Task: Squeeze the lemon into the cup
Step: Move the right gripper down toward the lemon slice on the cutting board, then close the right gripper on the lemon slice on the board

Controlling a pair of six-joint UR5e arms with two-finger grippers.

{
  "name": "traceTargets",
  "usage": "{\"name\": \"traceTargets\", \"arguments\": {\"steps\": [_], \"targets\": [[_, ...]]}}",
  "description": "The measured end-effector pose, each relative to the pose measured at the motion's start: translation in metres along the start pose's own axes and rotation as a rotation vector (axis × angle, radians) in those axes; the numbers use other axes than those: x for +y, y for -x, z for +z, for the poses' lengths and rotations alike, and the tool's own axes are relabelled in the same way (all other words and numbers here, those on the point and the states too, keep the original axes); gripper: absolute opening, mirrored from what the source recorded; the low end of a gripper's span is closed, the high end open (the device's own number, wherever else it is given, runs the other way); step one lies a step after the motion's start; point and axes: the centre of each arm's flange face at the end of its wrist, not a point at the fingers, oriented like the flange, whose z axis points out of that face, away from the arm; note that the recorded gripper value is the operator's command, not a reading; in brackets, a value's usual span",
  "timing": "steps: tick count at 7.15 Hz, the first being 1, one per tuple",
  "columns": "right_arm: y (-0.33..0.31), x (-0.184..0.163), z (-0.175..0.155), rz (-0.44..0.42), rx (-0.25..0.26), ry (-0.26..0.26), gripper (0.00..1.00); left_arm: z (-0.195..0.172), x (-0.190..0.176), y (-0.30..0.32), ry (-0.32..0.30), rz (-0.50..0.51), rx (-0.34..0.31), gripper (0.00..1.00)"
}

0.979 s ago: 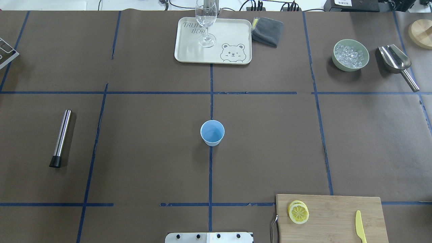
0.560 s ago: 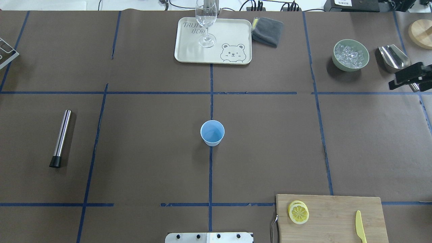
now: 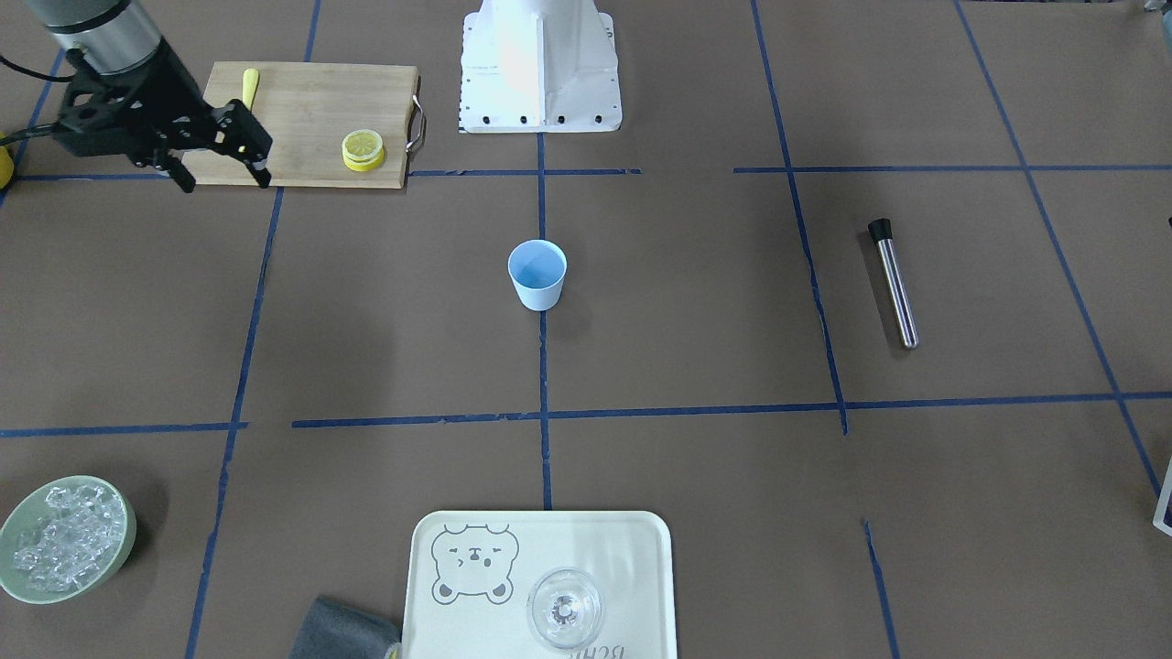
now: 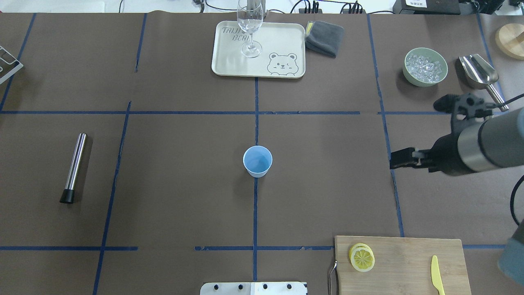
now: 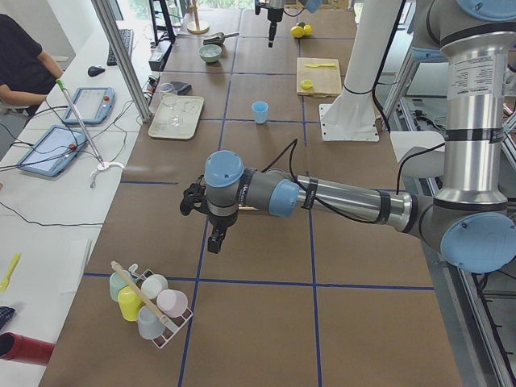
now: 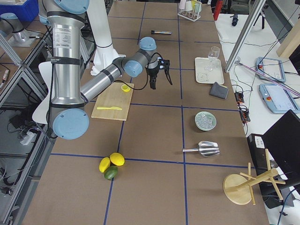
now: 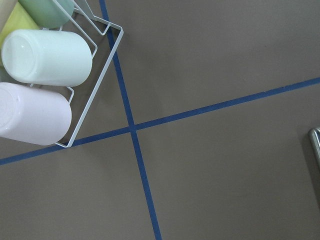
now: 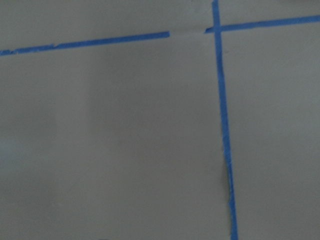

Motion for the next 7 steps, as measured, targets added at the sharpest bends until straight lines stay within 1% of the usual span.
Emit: {"name": "traceTargets", "arguments": {"steps": [2, 3, 5, 6, 7], "targets": [[0.042, 0.074, 0.031, 0.009, 0.008, -0.023, 1.0, 0.004, -0.002, -0.007, -0.003, 0.007, 0.004, 1.0], [0.053, 0.102, 0.042, 0.008, 0.011, -0.029, 1.0, 0.005, -0.003, -0.008, -0.002, 0.008, 0.005, 1.0], [0.059, 0.14, 0.062, -0.017, 0.03, -0.03, 1.0, 0.006, -0.003, -0.01, -0.001, 0.011, 0.007, 1.0], [0.058, 0.155, 0.075, -0.036, 0.046, -0.035, 1.0, 0.006, -0.004, -0.011, -0.004, 0.012, 0.008, 1.0], [0.056, 0.164, 0.091, -0.047, 0.049, -0.039, 1.0, 0.005, -0.005, -0.012, -0.014, 0.01, 0.009, 1.0]]}}
